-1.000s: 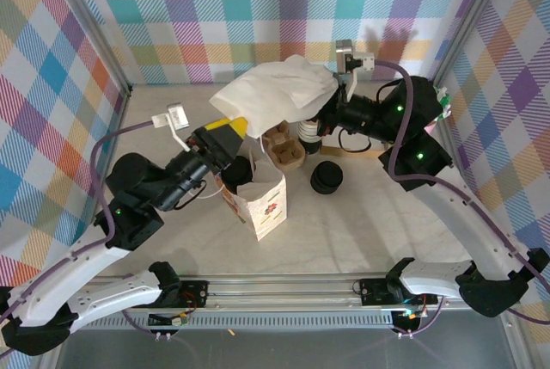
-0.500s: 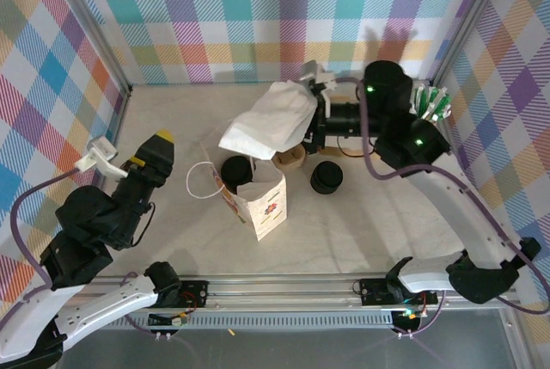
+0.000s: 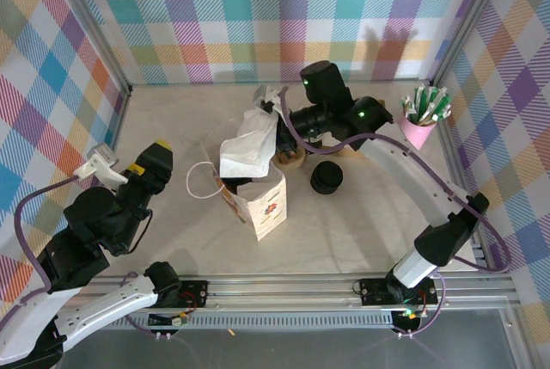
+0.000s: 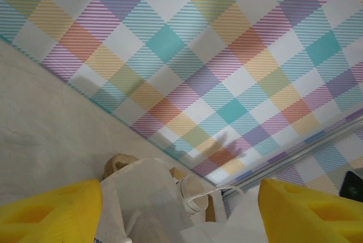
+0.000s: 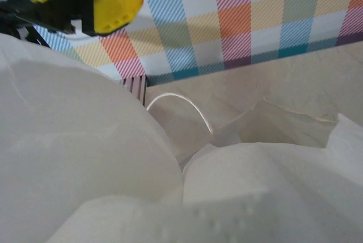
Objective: Pack the takeout coffee
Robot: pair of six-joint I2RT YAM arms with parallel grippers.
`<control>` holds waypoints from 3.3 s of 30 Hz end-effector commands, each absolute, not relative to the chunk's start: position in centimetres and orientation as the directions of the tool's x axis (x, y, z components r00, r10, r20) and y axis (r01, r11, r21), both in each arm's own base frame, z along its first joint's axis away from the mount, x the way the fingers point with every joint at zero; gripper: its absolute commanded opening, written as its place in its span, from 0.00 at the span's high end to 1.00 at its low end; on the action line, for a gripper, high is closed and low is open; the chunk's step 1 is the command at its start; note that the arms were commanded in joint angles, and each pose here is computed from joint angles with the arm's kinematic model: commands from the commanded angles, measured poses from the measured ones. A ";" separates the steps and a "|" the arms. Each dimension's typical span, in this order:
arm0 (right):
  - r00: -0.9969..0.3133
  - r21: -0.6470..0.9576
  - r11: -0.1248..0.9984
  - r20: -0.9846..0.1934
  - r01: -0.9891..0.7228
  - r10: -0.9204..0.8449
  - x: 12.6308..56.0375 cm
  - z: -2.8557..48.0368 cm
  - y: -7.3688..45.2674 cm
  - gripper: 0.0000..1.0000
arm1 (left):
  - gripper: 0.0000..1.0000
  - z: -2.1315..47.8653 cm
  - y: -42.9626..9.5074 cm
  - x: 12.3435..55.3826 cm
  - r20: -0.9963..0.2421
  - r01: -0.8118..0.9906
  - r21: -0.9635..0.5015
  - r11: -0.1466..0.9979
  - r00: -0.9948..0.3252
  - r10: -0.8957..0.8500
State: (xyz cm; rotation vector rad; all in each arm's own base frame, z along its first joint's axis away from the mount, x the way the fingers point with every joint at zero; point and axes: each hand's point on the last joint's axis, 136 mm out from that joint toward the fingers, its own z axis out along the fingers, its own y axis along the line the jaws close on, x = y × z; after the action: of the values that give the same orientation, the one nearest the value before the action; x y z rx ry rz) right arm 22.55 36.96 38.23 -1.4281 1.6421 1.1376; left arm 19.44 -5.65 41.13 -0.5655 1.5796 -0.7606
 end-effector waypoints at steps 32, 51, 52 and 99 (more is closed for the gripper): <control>-0.145 0.221 -0.055 -0.788 -0.974 -0.598 20.9 30.5 37.8 1.00 | 0.25 41.8 -6.8 20.3 -0.661 0.067 -0.749 0.660 -0.146 -0.736; -0.078 0.124 -0.045 -0.823 -0.991 -0.562 19.6 30.2 35.9 0.60 | 0.26 40.9 -7.9 20.7 -0.647 0.073 -0.760 0.646 -0.180 -0.741; -0.067 0.111 -0.045 -0.827 -0.993 -0.558 19.6 30.6 35.8 0.59 | 0.26 40.9 -7.9 20.7 -0.649 0.072 -0.758 0.648 -0.180 -0.740; -0.207 -0.106 0.290 -0.480 -0.951 -0.853 25.9 20.7 40.6 0.71 | 0.26 40.7 -6.9 20.6 -0.683 0.005 -0.720 0.694 -0.186 -0.707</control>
State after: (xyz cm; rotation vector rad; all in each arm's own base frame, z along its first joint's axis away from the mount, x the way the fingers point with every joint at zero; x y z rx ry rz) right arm 25.94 41.81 22.45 -1.5607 2.0822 0.4089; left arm 20.88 -7.43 39.93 -0.5611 1.6681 -0.6967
